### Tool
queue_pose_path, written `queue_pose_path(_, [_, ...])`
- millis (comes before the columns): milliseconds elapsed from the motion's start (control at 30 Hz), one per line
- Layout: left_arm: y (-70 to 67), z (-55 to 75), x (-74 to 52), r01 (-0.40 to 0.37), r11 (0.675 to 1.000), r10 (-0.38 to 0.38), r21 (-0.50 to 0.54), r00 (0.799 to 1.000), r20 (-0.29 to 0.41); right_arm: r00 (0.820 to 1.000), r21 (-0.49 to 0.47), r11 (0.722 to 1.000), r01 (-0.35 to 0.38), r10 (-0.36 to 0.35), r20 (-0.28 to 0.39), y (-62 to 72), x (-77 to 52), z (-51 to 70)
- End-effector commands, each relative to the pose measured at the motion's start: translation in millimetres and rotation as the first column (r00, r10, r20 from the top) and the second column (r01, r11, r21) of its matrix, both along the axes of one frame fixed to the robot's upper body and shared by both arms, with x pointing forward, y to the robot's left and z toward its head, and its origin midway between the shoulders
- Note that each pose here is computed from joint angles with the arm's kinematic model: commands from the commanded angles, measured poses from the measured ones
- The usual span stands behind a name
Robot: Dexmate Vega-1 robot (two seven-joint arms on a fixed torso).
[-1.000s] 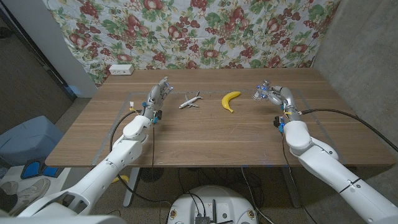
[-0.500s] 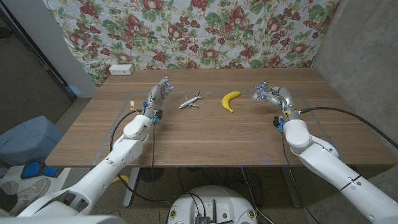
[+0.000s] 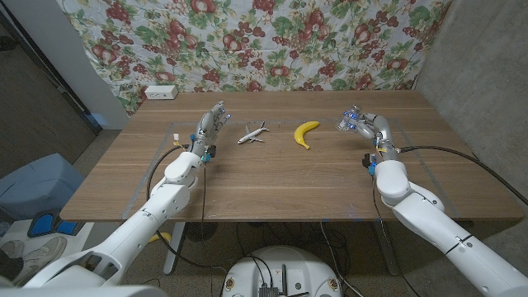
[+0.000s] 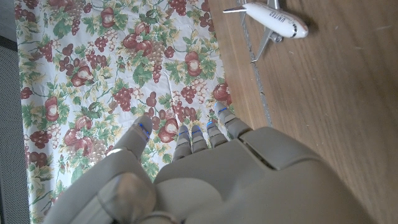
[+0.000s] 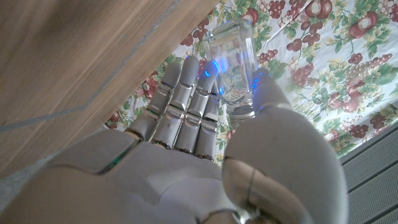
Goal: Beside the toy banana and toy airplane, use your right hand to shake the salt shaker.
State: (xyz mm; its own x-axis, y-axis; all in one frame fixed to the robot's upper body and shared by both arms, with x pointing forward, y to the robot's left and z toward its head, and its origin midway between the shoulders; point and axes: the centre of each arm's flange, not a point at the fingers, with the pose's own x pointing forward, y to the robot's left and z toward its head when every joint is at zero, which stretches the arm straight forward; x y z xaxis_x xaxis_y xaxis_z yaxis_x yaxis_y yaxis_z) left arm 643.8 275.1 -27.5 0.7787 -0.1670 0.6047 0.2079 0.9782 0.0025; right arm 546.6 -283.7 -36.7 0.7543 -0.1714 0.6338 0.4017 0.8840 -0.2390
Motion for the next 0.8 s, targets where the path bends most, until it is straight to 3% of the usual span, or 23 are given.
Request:
queue_pose_path(33, [-0.7,1.2,1.1,-0.003,1.0,0.003,-0.001,1.0,0.0,0.995,0.118,0.992,0.034,-0.045,0.088,-4.0,-1.3,-6.1])
queue_pose_path(333, [-1.6,1.6,2.6,-0.003,1.0,0.003,-0.001,1.0,-0.002,0.994,0.142,0.989,0.035,-0.048,0.095,-6.1,-0.1,-7.1])
queue_pose_path(800, [-1.6,3.0,5.1,-0.005,1.0,0.005,-0.001,1.0,-0.005,0.998,0.091,0.996,0.01,-0.015,0.056,-6.3,5.2,-2.8])
